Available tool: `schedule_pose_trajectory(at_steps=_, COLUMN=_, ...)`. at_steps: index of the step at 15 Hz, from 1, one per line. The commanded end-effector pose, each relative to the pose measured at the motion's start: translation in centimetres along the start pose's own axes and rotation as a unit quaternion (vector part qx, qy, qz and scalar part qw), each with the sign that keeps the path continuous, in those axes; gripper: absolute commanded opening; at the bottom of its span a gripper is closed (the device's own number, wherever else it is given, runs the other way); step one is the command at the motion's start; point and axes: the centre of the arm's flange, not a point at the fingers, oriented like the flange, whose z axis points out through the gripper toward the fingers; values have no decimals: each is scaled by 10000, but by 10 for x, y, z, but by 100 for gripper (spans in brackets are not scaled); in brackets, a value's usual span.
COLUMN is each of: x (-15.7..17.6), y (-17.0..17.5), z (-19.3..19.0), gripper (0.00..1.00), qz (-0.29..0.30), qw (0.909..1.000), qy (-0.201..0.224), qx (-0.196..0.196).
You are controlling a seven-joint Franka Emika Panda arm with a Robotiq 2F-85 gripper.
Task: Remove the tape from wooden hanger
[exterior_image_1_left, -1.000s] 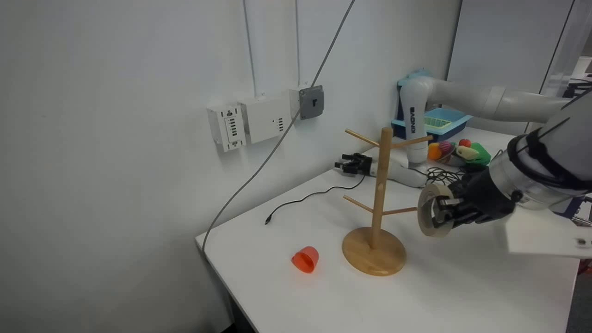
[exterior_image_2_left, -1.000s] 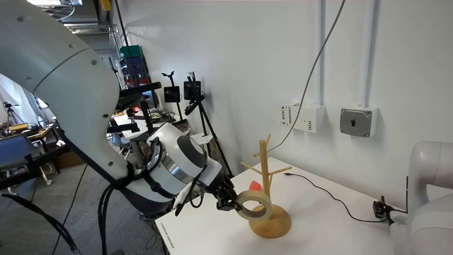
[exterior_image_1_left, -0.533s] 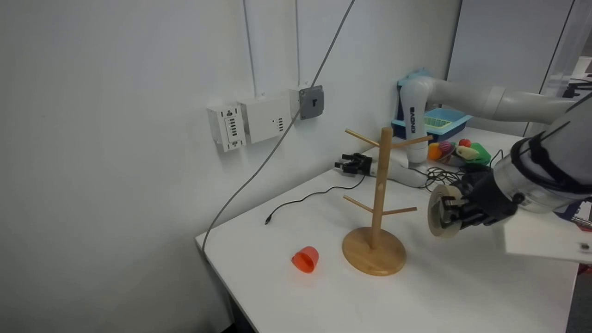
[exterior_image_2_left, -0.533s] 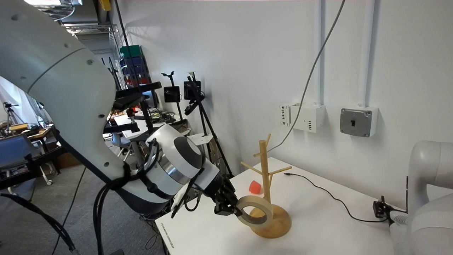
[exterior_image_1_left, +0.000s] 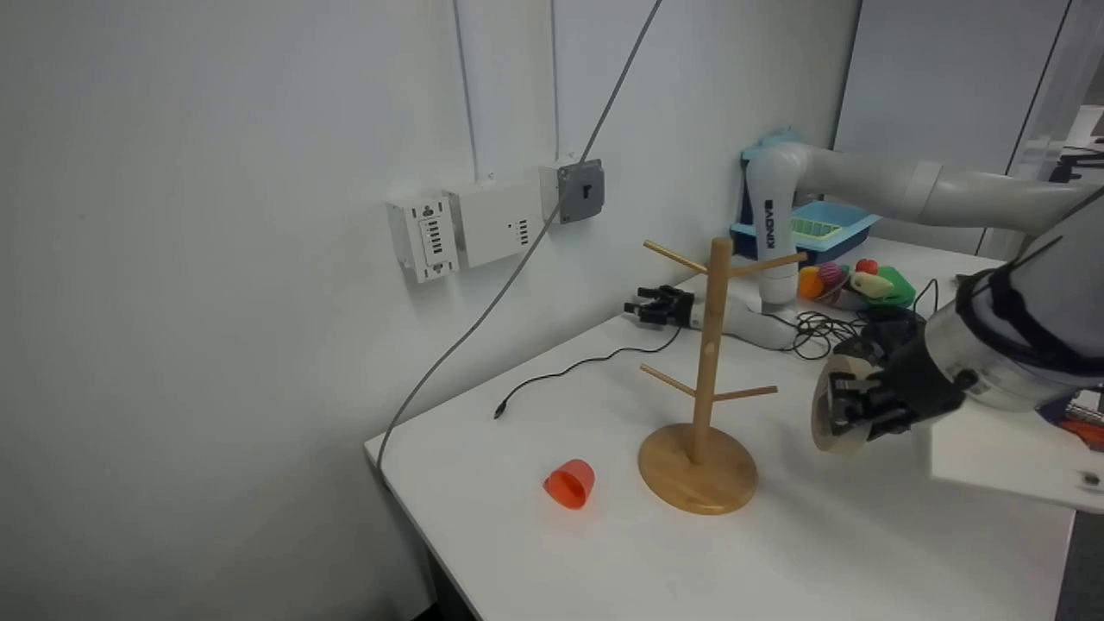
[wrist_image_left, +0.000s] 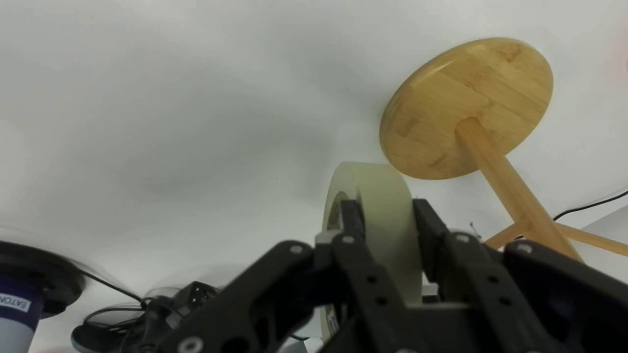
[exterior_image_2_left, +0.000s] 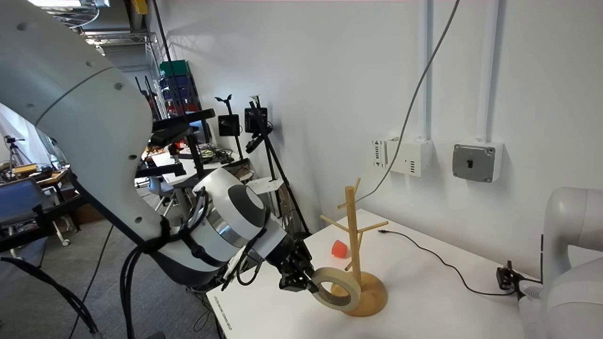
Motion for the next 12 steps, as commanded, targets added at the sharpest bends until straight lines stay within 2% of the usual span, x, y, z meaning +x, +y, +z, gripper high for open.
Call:
schedule_pose_trajectory(at_steps=1, x=-1, y=0, z=-12, gripper=8, qz=495, qw=9978, qy=437, qx=-67)
schedule_pose_trajectory(at_steps=5, x=6, y=-2, z=-14, gripper=8, qz=933, qw=9883, qy=1175, qx=-261)
schedule_pose_trajectory(at_steps=12, x=7, y=-3, z=-15, gripper=8, qz=1375, qw=9695, qy=1960, qx=-523)
